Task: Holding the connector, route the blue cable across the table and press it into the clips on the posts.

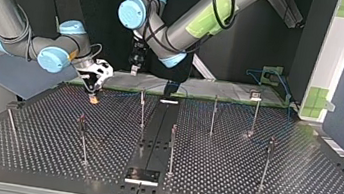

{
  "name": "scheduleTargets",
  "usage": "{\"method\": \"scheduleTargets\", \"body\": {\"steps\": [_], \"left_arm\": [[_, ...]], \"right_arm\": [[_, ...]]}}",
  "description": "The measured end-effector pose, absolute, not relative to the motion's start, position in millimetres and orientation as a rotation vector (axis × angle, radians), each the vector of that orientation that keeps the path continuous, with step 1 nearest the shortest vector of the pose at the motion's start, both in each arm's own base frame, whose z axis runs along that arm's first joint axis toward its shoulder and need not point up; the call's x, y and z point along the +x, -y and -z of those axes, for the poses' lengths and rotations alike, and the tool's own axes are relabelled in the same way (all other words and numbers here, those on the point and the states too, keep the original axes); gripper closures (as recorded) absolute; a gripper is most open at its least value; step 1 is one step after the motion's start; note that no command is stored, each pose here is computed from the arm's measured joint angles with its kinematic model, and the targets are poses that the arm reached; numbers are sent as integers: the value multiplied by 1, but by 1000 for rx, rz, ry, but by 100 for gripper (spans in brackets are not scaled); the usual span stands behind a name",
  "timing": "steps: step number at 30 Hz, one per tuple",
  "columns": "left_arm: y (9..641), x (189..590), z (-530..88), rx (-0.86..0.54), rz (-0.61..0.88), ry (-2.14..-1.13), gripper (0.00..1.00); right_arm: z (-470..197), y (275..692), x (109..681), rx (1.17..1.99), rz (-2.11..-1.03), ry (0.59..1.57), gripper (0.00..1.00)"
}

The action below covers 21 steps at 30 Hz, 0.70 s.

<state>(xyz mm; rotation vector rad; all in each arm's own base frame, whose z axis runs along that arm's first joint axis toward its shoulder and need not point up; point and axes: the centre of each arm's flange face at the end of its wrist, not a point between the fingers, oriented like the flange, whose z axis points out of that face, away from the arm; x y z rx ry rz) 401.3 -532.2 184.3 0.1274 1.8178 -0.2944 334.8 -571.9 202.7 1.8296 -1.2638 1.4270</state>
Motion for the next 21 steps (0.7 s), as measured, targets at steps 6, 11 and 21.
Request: {"method": "scheduleTargets", "body": {"steps": [6,11,21], "left_arm": [[538,413,-169,136,264,-1846,0],[548,423,-167,130,271,-1833,0],[566,442,-190,101,309,-1775,0]], "right_arm": [[-203,572,335,1831,-1427,1263,100],[-203,572,335,1830,-1428,1264,100],[-203,572,335,1831,-1428,1263,100]]}}
